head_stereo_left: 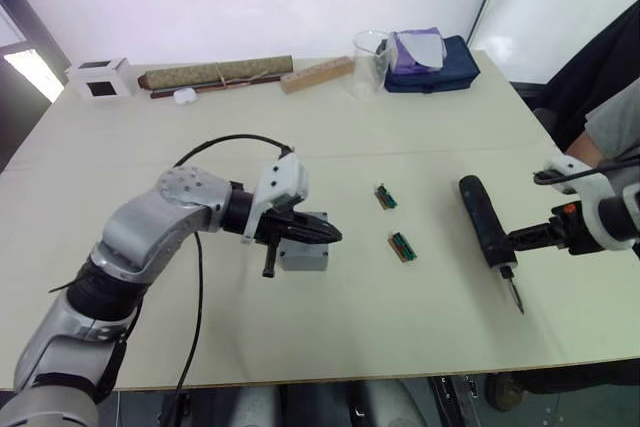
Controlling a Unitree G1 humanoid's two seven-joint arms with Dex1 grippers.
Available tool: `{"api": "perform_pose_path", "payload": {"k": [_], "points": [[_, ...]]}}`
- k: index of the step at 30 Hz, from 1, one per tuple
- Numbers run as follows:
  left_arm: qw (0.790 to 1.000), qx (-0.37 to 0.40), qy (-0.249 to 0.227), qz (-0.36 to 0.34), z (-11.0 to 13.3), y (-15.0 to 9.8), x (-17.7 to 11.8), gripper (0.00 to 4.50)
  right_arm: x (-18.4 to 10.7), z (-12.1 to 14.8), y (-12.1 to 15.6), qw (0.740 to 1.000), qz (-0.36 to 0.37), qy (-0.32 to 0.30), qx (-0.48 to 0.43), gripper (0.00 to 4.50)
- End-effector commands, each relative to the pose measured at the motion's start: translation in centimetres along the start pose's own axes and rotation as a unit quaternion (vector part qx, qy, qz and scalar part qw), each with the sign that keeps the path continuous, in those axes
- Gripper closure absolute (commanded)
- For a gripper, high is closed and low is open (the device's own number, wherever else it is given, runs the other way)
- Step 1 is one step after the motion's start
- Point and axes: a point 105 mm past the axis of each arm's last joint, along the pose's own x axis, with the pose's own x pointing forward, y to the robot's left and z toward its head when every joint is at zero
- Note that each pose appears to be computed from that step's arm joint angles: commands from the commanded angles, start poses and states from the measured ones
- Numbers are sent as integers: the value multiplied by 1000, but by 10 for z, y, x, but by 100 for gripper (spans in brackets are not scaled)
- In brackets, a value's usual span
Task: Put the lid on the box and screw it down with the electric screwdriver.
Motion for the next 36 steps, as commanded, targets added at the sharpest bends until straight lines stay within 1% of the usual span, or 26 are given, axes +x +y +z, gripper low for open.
{"api": "perform_pose_path", "payload": {"k": [1,4,10,13,17,19,21,22,27,30,31,33,34,36], "points": [[1000,29,-4,1,10,-1,2,450,1,2,1,1000,7,7,1,107],[1000,26,-5,9,9,0,2,450,12,7,-2,1000,11,7,8,107],[1000,17,-2,24,6,-1,-1,450,23,19,-3,1000,16,9,0,107],[999,12,-5,30,5,-3,1,450,32,19,-5,1000,16,23,-13,107],[999,5,-12,43,5,-3,4,450,52,13,-1,997,21,64,-49,107],[999,2,-12,50,5,-3,3,450,58,12,-1,994,11,78,-71,151],[998,-1,-11,55,4,-3,2,450,63,12,-2,991,2,88,-96,206],[998,-2,-10,58,3,-2,2,450,65,11,0,990,4,93,-104,241],[997,-6,-8,76,0,1,-3,450,68,7,3,986,8,115,-123,244],[996,-7,-5,92,-3,7,-8,450,65,17,0,987,1,101,-123,244],[995,-9,-2,100,-5,10,-11,450,61,28,-2,990,-5,79,-120,244],[994,-10,0,109,-7,13,-15,450,55,41,-3,992,-10,56,-116,244],[993,-12,4,118,-9,17,-19,450,48,57,-3,993,-12,21,-114,244],[992,-15,8,127,-13,22,-24,450,40,75,-2,994,-12,-17,-110,244]]}}
